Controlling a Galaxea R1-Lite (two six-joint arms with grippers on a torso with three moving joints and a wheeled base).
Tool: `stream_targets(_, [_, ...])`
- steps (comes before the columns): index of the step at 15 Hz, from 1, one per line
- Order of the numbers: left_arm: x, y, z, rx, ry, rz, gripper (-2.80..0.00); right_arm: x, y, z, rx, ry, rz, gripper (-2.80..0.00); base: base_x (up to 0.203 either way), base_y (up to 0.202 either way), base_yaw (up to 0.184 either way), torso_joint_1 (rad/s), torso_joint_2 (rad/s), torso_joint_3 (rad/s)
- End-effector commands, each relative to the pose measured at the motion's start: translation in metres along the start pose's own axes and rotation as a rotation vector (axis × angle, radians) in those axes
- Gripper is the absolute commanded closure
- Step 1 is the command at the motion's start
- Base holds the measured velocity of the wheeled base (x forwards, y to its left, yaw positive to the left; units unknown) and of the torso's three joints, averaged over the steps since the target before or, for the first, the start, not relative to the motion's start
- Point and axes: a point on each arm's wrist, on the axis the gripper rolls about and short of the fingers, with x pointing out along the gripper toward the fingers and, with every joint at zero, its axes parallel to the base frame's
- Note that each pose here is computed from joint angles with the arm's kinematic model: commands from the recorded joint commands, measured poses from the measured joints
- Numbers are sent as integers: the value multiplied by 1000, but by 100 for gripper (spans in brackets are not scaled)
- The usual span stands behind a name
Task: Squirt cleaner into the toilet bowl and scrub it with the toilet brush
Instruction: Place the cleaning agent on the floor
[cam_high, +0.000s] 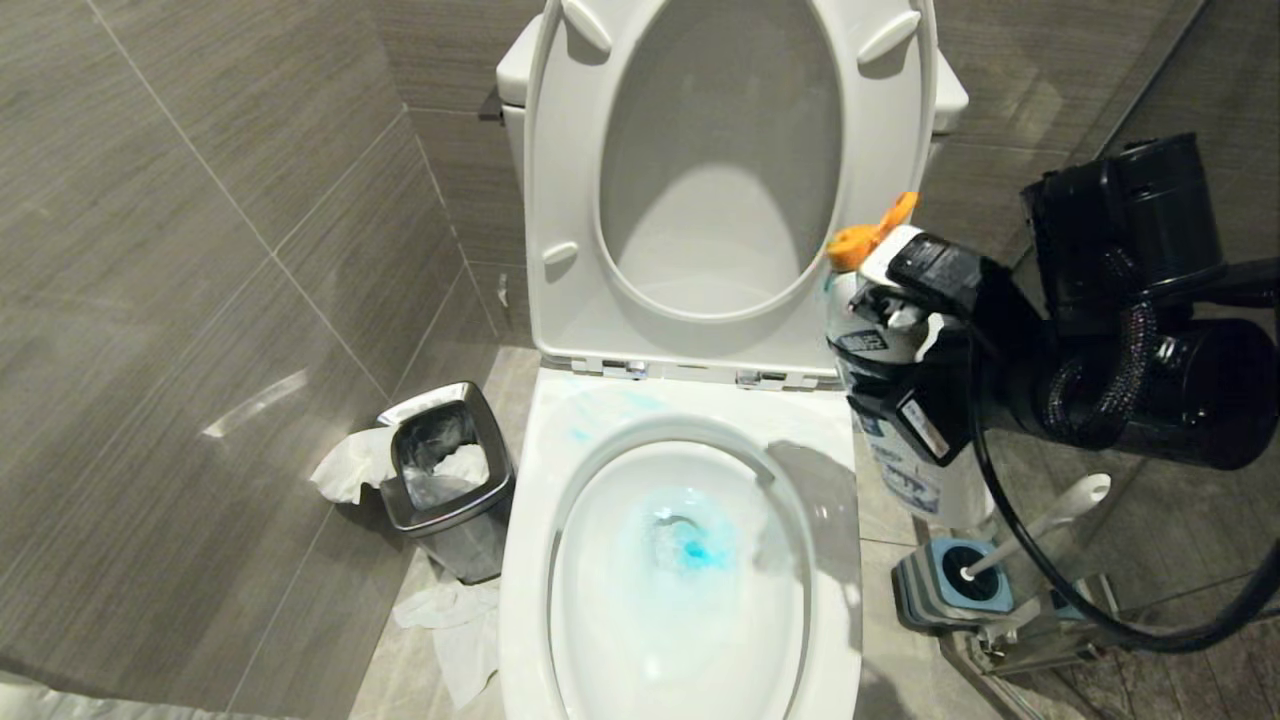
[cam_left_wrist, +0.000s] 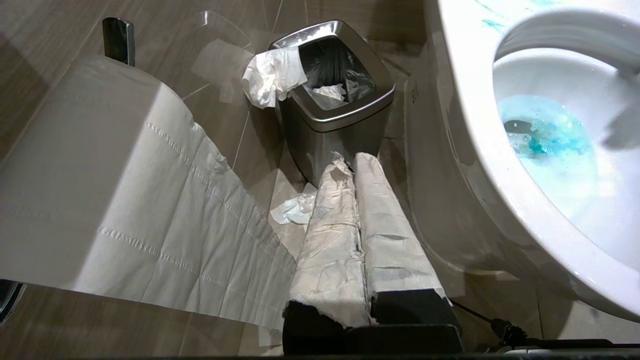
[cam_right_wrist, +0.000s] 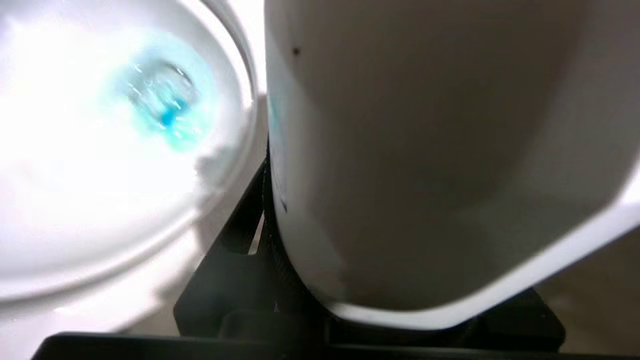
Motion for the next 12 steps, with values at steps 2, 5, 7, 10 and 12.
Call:
stream_targets(2, [0,0,0,-1,2,1,0,-11,-21,-17,225,8,-16,0,0,0,0,0,0,0])
stream_targets(5, [0,0,0,-1,2,0,0,-29,-34,-46,331,33,-24,0,0,0,0,0,0,0])
stream_targets(7, [0,0,0,5,2,3,0,-39,-47,-63,404,50,-82,0,0,0,0,0,0,0])
stream_targets(10, [0,0,0,2,2,0,0,-46,-68,-81,468,51,-195,0,0,0,0,0,0,0])
stream_targets(12, [0,0,0,2,2,1,0,-44,-83,-85,497,-1,-264,0,0,0,0,0,0,0])
